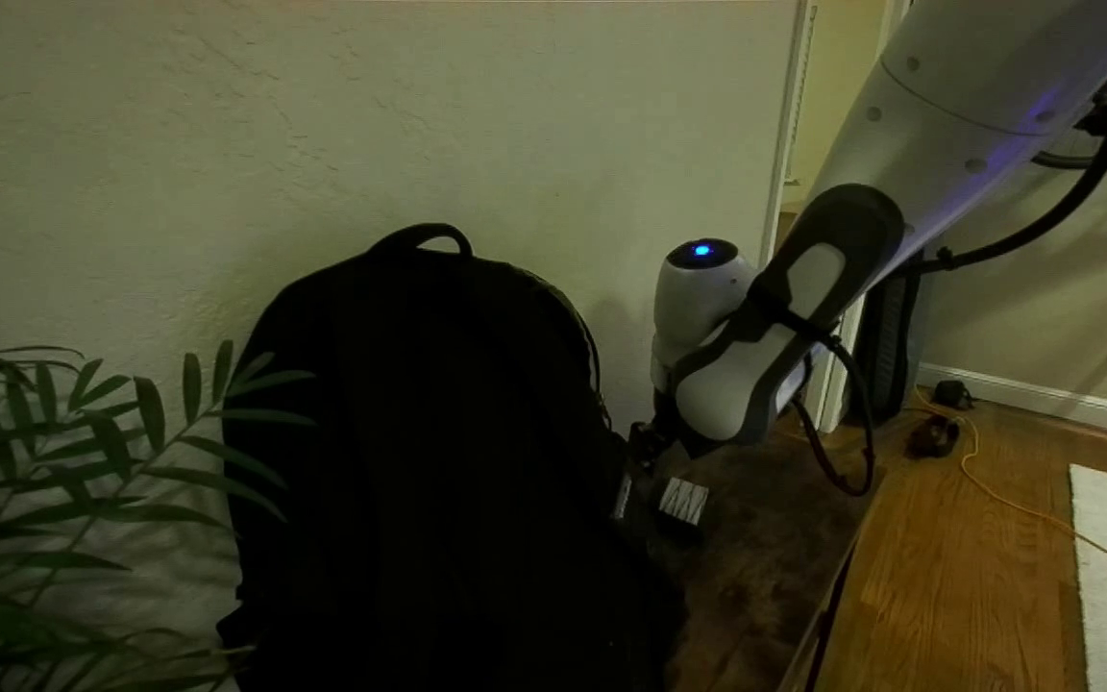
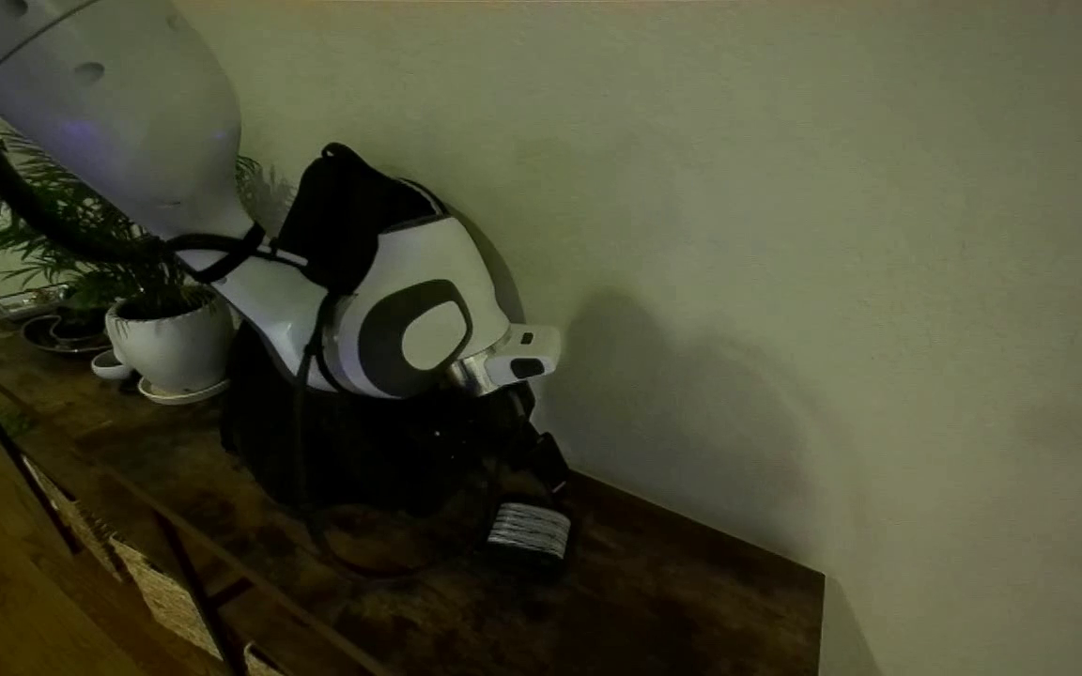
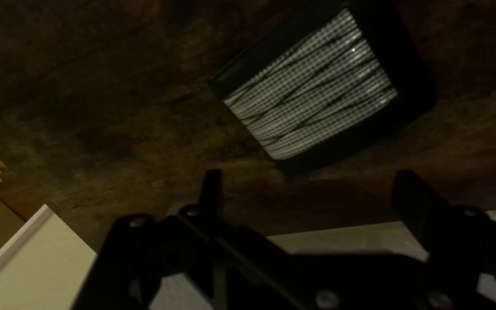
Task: Pick up the wallet from the table and put it in the black bag.
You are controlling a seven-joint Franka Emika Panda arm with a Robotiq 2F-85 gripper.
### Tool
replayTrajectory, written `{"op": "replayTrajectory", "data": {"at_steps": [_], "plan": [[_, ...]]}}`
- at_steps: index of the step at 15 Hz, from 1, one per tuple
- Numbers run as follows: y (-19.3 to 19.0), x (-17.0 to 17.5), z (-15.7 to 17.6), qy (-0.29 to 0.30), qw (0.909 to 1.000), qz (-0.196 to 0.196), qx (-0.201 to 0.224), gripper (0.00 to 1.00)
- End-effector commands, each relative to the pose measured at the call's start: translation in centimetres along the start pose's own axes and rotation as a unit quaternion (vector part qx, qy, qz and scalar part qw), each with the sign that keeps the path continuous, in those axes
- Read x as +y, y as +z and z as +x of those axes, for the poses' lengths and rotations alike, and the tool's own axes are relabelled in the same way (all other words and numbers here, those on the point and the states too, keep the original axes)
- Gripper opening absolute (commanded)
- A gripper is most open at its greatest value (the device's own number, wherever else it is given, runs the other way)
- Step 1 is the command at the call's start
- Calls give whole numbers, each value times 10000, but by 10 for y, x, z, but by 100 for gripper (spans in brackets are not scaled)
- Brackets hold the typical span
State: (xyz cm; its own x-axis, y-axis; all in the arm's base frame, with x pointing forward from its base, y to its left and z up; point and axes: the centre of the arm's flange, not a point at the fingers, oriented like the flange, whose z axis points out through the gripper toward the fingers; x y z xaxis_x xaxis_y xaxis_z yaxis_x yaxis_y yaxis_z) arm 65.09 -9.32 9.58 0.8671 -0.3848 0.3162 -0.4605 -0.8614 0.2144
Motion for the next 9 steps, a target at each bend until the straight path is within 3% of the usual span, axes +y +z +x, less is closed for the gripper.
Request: {"op": "replayTrajectory", "data": {"at_steps": [1,9], "plan": [[6,-1,22,-216,9995,33,-237,100],[33,-6,38,-503,9972,227,-501,100]]}}
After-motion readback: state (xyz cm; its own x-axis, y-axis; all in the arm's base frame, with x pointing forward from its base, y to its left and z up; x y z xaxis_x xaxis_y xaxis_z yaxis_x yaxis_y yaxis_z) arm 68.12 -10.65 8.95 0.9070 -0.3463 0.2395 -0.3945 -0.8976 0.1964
